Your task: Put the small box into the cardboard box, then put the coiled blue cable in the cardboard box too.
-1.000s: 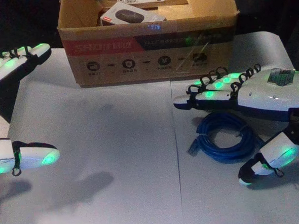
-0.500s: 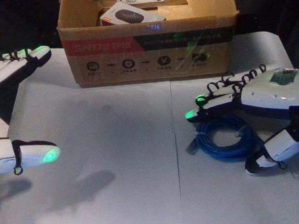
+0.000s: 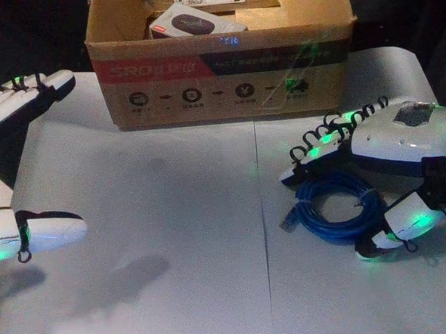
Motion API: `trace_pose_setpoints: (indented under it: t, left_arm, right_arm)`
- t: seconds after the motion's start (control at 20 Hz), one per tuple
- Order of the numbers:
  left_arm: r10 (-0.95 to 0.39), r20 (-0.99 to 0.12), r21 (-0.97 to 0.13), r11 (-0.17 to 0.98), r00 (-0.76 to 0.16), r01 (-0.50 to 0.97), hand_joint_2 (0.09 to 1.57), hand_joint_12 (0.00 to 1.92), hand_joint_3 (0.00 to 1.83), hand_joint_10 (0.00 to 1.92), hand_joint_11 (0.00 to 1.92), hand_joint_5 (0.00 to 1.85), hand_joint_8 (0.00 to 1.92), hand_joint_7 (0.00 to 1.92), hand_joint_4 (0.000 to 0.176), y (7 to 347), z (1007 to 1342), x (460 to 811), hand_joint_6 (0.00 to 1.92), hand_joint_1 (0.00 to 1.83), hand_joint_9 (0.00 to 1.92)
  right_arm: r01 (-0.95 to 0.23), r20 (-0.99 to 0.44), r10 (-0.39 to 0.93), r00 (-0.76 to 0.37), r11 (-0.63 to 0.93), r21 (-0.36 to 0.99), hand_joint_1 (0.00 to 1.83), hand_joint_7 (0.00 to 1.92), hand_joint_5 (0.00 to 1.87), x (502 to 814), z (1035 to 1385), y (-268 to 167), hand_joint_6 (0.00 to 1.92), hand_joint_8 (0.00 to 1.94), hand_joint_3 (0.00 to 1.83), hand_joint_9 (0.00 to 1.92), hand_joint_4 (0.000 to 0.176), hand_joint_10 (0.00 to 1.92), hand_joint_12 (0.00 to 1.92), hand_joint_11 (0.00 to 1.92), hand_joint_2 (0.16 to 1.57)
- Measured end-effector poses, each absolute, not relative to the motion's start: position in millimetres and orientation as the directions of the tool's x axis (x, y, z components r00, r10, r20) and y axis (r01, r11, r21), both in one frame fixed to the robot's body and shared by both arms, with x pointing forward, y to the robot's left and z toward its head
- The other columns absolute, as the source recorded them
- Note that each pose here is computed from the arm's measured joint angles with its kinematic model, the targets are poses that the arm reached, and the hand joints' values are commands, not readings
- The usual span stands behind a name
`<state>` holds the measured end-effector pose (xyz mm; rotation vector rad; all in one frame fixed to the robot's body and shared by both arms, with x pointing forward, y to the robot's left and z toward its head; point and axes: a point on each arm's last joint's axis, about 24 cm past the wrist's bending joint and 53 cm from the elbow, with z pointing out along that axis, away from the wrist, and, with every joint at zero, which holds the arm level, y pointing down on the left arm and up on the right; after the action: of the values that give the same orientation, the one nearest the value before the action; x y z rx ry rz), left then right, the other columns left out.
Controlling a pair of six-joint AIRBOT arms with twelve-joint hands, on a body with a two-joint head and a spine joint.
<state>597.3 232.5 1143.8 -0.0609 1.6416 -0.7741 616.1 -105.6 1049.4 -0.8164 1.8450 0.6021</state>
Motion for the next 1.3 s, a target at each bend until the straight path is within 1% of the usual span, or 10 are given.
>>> trace_pose_setpoints:
  t: [0.1,0.25,0.3,0.35,0.4,0.45,0.5,0.55,0.85,1.3]
  left_arm:
    - [-0.455,-0.858,-0.514,0.772,-0.24,0.373,0.87,0.2,0.0,0.0,0.0,0.07,0.0,0.06,0.174,233.3,1143.9,597.3,0.0,0.61,0.05]
    - [-0.458,-0.856,-0.516,0.772,-0.239,0.372,0.87,0.19,0.0,0.0,0.0,0.08,0.0,0.07,0.173,234.3,1144.0,597.0,0.0,0.62,0.06]
    - [-0.457,-0.856,-0.516,0.772,-0.239,0.372,0.86,0.21,0.0,0.0,0.0,0.1,0.0,0.08,0.169,234.7,1143.5,596.6,0.0,0.63,0.06]
    - [-0.458,-0.856,-0.517,0.772,-0.24,0.37,0.87,0.24,0.0,0.0,0.0,0.1,0.0,0.08,0.172,234.9,1143.3,596.7,0.0,0.63,0.07]
    - [-0.46,-0.855,-0.519,0.771,-0.24,0.37,0.87,0.24,0.0,0.0,0.0,0.1,0.0,0.08,0.171,235.1,1143.6,596.7,0.0,0.63,0.06]
    - [-0.462,-0.854,-0.52,0.77,-0.238,0.37,0.87,0.25,0.0,0.0,0.0,0.1,0.0,0.08,0.166,235.0,1144.2,596.8,0.0,0.65,0.06]
    - [-0.463,-0.854,-0.521,0.769,-0.237,0.371,0.87,0.28,0.0,0.0,0.0,0.1,0.0,0.08,0.17,235.0,1144.5,596.8,0.0,0.65,0.07]
    - [-0.465,-0.853,-0.522,0.769,-0.237,0.369,0.87,0.28,0.0,0.0,0.0,0.1,0.0,0.08,0.171,235.7,1144.3,596.6,0.0,0.66,0.07]
    - [-0.467,-0.851,-0.526,0.768,-0.242,0.366,0.9,0.24,0.0,0.0,0.0,0.09,0.0,0.08,0.166,236.2,1143.1,596.2,0.0,0.63,0.07]
    - [-0.472,-0.848,-0.529,0.768,-0.24,0.36,0.89,0.26,0.0,0.0,0.0,0.1,0.0,0.09,0.165,238.1,1143.1,596.5,0.0,0.63,0.07]
  right_arm:
    - [-0.757,-0.924,-0.257,-0.283,0.652,0.05,1.16,0.53,0.59,617.1,1051.1,-105.4,0.0,0.0,0.0,0.63,0.018,0.28,1.33,0.24,0.9]
    - [-0.754,-0.927,-0.246,-0.284,0.655,0.057,1.17,0.57,0.6,618.3,1052.8,-105.5,0.0,0.14,0.0,0.39,0.0,1.23,1.48,0.36,0.97]
    - [-0.753,-0.927,-0.246,-0.284,0.656,0.057,1.24,0.38,0.69,618.6,1052.8,-105.9,0.02,0.84,0.0,0.45,0.0,1.48,1.53,0.5,1.05]
    - [-0.752,-0.927,-0.245,-0.285,0.656,0.058,1.13,0.49,0.63,618.6,1052.9,-105.9,1.2,1.62,0.01,0.57,0.0,1.69,1.56,0.69,1.3]
    - [-0.752,-0.927,-0.242,-0.285,0.656,0.06,1.38,0.43,0.45,618.7,1053.3,-105.4,1.36,1.69,0.0,0.61,0.0,1.75,1.64,0.73,1.32]
    - [-0.752,-0.928,-0.239,-0.287,0.657,0.063,1.26,0.43,0.38,618.6,1053.5,-105.0,1.76,1.88,0.01,0.65,0.0,1.91,1.9,0.84,1.41]
    - [-0.748,-0.926,-0.239,-0.292,0.66,0.066,1.67,0.44,0.43,619.0,1052.5,-105.8,1.91,1.94,0.0,0.77,0.0,1.92,1.92,0.99,1.25]
    - [-0.74,-0.923,-0.233,-0.306,0.668,0.076,1.73,0.57,0.52,619.6,1051.0,-107.3,1.92,1.94,0.0,0.89,0.0,1.92,1.92,1.13,1.22]
    - [-0.734,-0.923,-0.214,-0.318,0.672,0.097,1.66,0.73,0.72,619.7,1052.4,-106.5,1.92,1.94,0.0,1.1,0.0,1.92,1.92,1.43,1.19]
    - [-0.722,-0.952,-0.15,-0.267,0.685,0.094,1.71,1.19,0.99,620.5,1090.0,-123.8,1.92,1.94,0.0,1.5,0.12,1.92,1.92,1.67,1.17]
